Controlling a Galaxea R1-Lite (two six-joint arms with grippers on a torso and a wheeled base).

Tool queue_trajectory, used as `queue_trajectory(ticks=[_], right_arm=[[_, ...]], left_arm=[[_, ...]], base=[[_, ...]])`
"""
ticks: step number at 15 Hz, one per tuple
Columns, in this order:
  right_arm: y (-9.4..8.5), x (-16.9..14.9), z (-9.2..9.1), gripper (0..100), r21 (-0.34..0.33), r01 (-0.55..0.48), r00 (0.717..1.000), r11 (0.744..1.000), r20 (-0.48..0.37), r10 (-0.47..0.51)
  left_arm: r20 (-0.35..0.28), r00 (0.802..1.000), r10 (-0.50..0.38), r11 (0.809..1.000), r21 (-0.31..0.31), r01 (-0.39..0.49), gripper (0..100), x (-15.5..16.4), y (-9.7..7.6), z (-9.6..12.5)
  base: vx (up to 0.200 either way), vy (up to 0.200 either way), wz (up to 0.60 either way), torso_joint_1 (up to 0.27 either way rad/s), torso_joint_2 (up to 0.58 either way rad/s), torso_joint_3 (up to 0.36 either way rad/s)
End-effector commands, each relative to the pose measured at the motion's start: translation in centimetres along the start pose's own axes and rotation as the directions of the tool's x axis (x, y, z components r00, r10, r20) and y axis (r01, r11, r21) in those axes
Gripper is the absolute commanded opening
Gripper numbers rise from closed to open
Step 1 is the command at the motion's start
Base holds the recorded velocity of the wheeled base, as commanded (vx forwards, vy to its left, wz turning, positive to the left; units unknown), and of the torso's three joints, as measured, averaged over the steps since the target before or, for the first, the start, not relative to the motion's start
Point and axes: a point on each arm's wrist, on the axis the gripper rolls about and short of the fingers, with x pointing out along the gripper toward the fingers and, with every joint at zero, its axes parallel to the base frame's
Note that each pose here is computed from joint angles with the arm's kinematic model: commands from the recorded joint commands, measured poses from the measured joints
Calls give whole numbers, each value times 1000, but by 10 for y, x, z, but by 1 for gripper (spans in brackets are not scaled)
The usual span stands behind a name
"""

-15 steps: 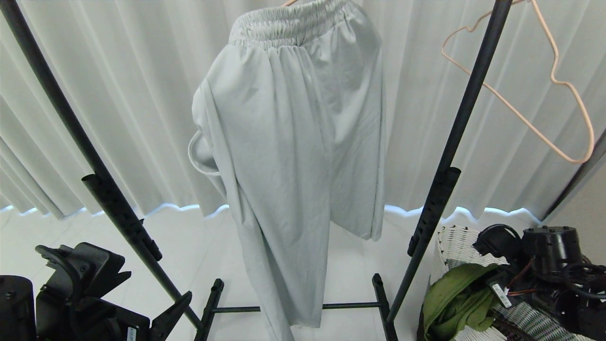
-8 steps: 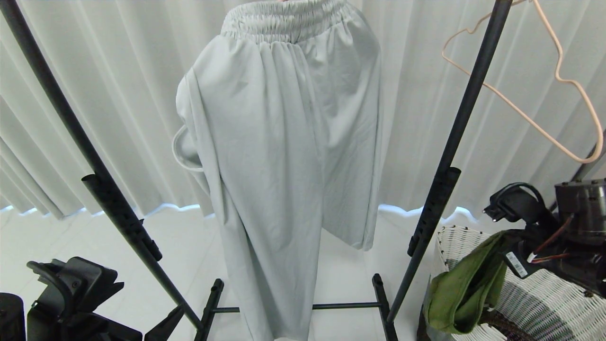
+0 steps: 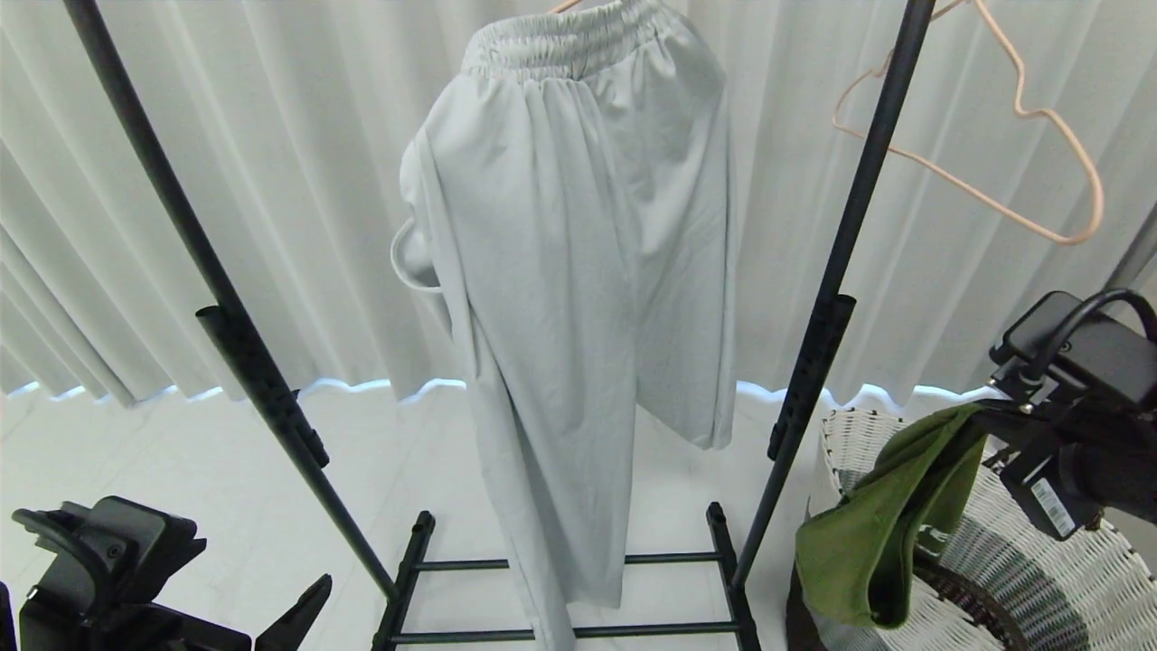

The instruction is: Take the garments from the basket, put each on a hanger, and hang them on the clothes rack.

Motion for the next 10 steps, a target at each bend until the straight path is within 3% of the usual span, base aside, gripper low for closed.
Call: queue_trajectory(ticks=[1,7,10], right_arm=[[2,-10,3,0,-3,-18,999,1000,43,18],[2,-12,14,0,-1,-30,996,1000,86,30],[2,-12,17,0,3,-30,995,1000,91,30]], left_arm=[[9,1000,2,1000,-4,-2,100,-1,0,0],[7,1000,3,1000,-4,-3,100,-1,1,0],[7,1000,2,1000,-2,-2,100,-1,0,1]], base=[[-200,0,0,2,2,7],[-200,0,0,2,2,4],[0,0,0,0,0,0]])
